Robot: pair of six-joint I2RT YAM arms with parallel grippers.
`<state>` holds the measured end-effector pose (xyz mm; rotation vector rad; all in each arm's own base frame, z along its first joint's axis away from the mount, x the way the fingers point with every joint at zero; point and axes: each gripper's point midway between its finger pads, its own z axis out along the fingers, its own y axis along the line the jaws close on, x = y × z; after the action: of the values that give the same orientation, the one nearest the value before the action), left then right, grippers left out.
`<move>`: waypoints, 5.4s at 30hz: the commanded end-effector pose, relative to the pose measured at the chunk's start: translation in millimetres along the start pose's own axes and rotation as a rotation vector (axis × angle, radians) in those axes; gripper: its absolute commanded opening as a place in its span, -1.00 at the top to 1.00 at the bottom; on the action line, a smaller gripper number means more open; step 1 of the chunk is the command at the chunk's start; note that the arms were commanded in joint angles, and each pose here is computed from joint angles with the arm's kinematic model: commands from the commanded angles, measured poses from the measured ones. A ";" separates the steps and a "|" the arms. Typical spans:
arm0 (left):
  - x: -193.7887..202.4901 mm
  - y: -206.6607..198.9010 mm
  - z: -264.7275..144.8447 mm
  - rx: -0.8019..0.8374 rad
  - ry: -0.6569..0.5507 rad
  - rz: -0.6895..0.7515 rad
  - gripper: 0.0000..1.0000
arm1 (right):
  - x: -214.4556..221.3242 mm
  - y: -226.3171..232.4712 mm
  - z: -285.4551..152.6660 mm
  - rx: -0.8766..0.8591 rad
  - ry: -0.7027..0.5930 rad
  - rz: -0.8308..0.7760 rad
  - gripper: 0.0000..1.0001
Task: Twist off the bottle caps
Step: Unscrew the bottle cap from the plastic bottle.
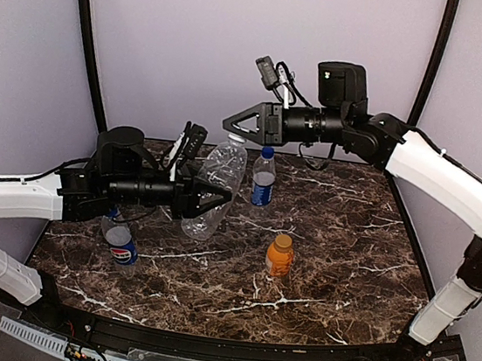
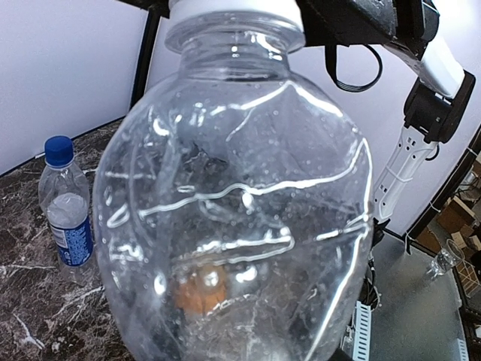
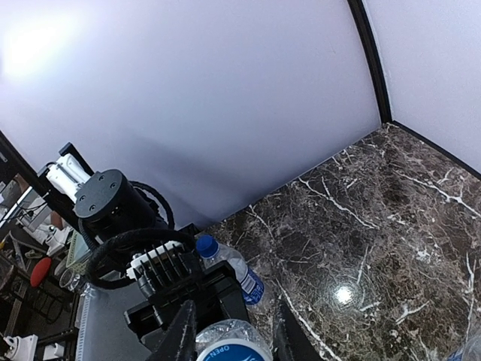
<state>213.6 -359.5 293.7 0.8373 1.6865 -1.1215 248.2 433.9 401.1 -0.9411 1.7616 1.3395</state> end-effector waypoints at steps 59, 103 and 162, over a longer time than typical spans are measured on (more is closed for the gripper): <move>-21.5 -16.5 -3.0 0.066 -0.064 0.050 0.38 | -14.4 14.3 -2.7 0.013 -0.044 -0.002 0.21; -14.2 -79.2 -28.9 0.434 -0.085 0.079 0.37 | 7.9 71.7 -28.2 -0.439 0.039 -0.315 -0.30; -21.7 -55.7 -18.3 0.284 -0.097 0.085 0.38 | 0.1 76.2 -21.2 -0.345 -0.005 -0.292 0.84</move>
<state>200.2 -364.7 304.7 0.8949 1.5967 -1.2039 227.1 431.7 417.8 -1.0286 1.6629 1.3344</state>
